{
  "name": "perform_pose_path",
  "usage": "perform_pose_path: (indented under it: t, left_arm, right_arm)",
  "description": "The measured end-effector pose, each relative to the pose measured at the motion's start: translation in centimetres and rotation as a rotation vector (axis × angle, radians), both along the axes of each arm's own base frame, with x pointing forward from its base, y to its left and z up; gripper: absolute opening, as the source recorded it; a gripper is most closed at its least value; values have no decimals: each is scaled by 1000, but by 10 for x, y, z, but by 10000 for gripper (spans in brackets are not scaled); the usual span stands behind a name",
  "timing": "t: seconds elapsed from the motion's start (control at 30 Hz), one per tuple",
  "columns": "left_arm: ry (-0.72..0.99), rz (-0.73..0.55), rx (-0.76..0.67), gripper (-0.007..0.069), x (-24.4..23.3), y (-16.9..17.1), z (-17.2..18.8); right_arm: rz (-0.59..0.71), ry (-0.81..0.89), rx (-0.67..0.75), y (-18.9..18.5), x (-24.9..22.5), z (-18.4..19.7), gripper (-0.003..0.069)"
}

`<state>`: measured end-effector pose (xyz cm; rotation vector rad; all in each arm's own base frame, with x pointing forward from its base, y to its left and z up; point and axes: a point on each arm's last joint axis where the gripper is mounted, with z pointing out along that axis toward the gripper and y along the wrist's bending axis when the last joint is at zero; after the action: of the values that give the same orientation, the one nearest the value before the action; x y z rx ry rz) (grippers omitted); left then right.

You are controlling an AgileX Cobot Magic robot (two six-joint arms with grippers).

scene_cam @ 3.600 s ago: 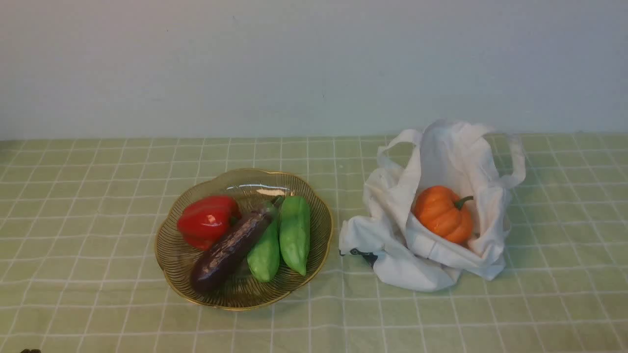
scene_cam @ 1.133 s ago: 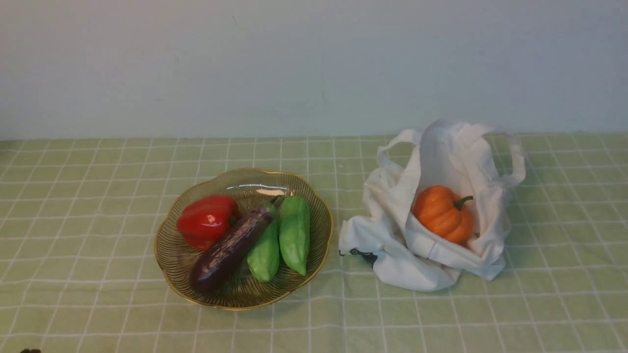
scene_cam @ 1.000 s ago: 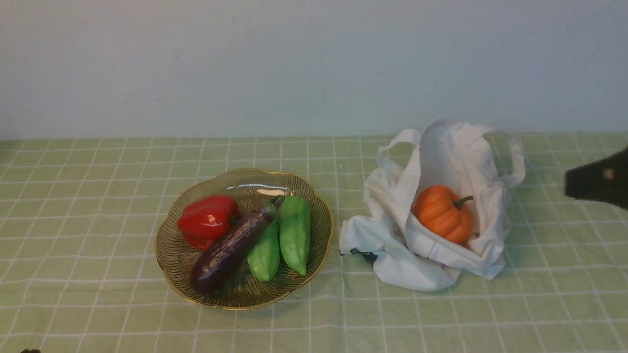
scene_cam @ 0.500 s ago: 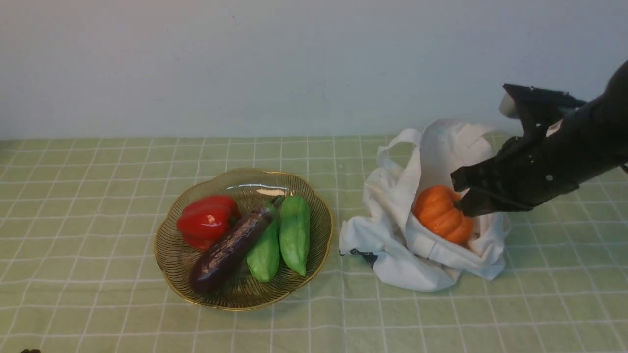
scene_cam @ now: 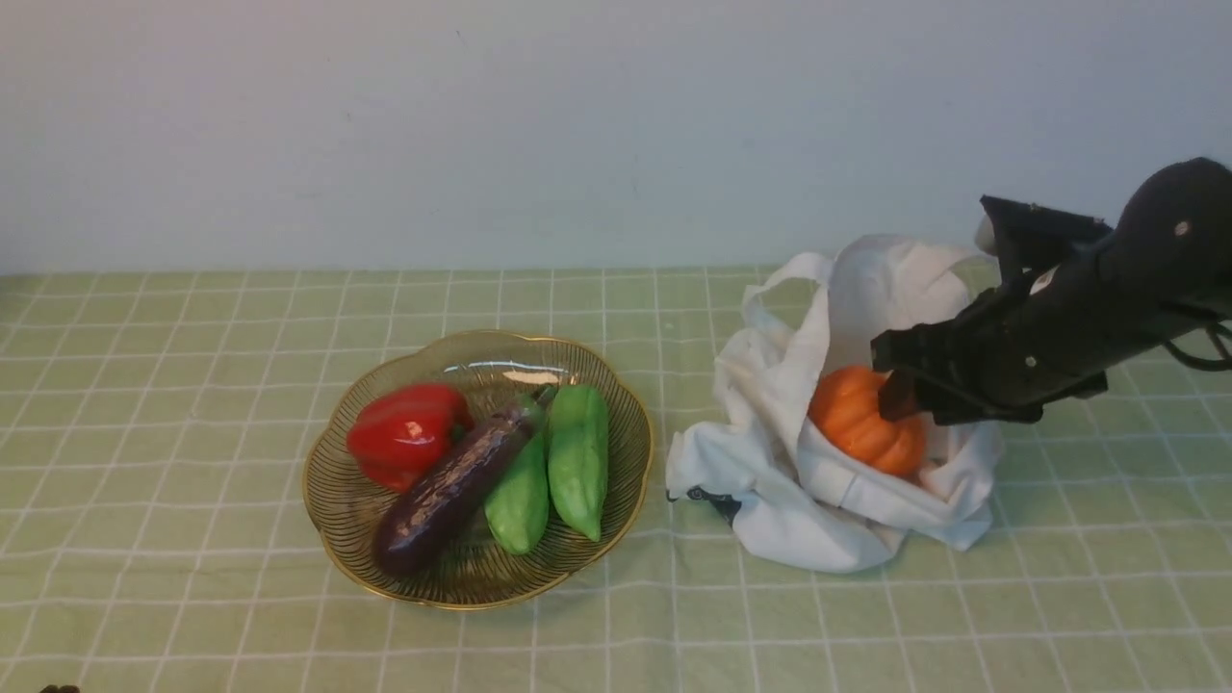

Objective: Take vegetables from bag on green coffee tablecloth place on plate.
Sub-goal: 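Reach into the cloth bag toward the pumpkin with the right gripper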

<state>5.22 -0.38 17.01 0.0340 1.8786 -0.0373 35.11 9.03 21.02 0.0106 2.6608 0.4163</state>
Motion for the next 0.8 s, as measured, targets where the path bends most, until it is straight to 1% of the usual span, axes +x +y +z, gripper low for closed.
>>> perform_pose_path:
  t: [0.1, 0.23, 0.57, 0.67, 0.8]
  left_arm:
    - [0, 0, 0, -5, 0, 0, 0]
    - [0, 0, 0, -5, 0, 0, 0]
    - [0, 0, 0, -5, 0, 0, 0]
    - [0, 0, 0, -5, 0, 0, 0]
    - [0, 0, 0, -5, 0, 0, 0]
  right_arm:
    - [-37, -15, 9, -2, 5, -3, 472]
    - [-72, -25, 28, -3, 10, -9, 511]
    - [-154, -83, 134, 0, 17, -4, 515]
    - [-162, -92, 138, 0, 18, -4, 515]
    - [-162, -68, 135, 1, 20, -12, 497]
